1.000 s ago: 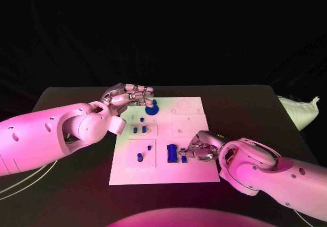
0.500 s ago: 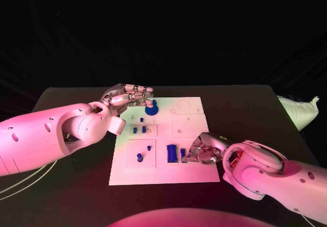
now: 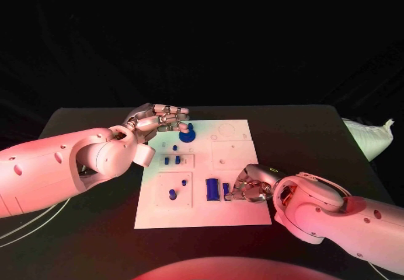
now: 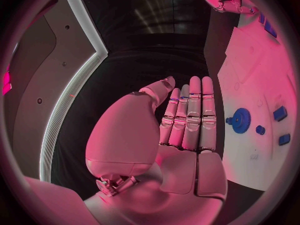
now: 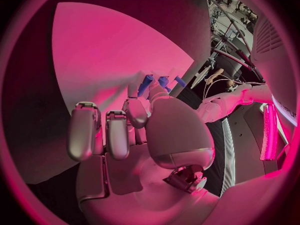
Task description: Assemble the parts on the task board
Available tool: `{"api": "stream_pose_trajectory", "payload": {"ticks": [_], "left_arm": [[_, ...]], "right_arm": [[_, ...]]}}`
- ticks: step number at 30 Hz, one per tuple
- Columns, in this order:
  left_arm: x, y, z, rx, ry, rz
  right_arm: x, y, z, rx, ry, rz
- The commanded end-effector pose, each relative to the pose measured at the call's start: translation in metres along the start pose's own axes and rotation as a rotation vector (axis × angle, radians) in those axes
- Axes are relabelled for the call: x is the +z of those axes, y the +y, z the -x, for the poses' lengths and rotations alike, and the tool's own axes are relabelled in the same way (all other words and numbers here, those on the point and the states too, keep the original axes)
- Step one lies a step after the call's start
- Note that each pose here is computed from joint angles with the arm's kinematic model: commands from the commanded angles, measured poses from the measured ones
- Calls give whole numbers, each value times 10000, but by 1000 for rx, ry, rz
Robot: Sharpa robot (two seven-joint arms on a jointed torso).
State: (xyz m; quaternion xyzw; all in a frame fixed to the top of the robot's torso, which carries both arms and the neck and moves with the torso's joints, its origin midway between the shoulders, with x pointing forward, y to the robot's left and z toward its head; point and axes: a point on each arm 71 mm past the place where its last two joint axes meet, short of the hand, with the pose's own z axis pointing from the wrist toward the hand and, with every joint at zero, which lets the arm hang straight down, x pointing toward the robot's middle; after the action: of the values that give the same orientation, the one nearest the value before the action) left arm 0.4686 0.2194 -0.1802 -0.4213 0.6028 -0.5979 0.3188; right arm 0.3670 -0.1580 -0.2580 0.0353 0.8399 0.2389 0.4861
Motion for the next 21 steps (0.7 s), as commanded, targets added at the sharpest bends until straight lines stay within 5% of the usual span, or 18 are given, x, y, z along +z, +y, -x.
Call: {"api": "stream_pose_trajectory", "payload": {"ticks": [1, 10, 17, 21], "left_arm": [[3, -7, -27, -2, 24, -7], [1, -7, -24, -2, 23, -7], [4, -6, -11, -1, 20, -8], [18, 6, 1, -8, 13, -5]], "right_arm": [[37, -23, -12, -28, 7, -2], [88, -4, -43, -29, 12, 0], [2, -14, 120, 218, -159, 90], [14, -53, 258, 425, -183, 190]]}}
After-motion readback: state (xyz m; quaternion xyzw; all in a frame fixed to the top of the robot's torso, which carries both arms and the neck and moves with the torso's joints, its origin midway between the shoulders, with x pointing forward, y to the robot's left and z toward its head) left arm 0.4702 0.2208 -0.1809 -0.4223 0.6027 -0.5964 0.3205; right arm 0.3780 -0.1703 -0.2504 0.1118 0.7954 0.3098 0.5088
